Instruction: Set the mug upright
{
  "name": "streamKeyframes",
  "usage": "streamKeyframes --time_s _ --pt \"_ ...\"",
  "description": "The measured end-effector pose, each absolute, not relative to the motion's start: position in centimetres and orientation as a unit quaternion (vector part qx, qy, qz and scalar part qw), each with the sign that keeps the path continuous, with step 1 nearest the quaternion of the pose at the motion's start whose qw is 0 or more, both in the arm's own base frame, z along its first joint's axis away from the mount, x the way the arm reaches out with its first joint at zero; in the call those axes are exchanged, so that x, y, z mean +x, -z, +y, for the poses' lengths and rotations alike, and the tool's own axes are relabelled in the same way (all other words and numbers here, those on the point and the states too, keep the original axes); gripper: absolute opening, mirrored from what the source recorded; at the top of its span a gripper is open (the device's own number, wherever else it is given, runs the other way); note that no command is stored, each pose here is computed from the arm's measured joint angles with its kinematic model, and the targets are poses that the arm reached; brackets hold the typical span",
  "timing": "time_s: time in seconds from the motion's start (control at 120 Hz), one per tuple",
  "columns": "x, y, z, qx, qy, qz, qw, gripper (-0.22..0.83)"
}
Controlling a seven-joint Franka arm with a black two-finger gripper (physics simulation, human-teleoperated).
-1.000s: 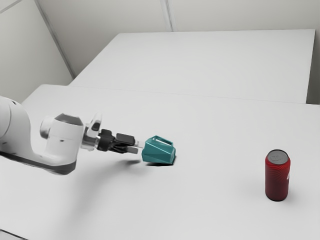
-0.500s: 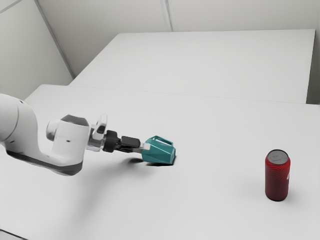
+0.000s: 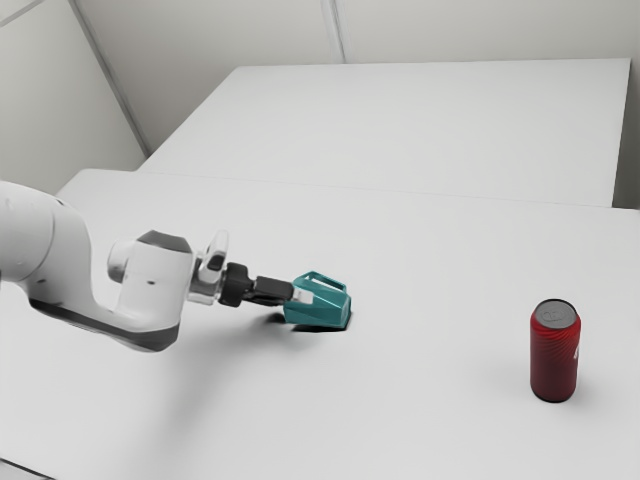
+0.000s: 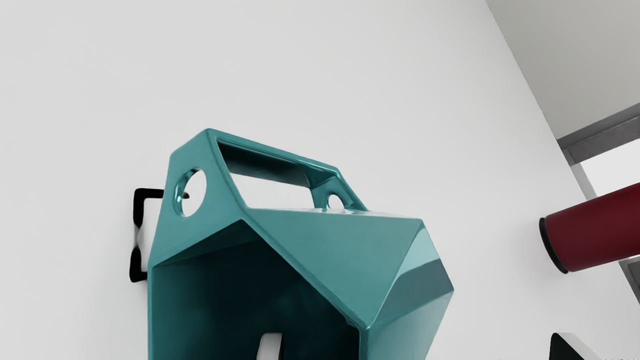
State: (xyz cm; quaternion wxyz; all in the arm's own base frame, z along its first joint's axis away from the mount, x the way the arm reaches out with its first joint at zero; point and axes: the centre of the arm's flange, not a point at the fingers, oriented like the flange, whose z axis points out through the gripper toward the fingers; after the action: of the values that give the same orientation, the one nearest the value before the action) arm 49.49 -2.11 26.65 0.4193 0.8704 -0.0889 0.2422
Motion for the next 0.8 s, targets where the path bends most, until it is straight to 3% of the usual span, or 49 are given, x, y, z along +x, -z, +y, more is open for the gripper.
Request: streamKeyframes --time_s 0.533,0.6,0.8 --pt "50.1 -26.0 -2.6 0.864 -0.254 -0.101 0.423 0.57" --pt "50.1 -25.9 -2.8 0.863 -0.257 -0.101 0.424 0.54" --pt "50.2 -26.1 -3.3 0.86 -0.264 -0.104 0.425 0.28"
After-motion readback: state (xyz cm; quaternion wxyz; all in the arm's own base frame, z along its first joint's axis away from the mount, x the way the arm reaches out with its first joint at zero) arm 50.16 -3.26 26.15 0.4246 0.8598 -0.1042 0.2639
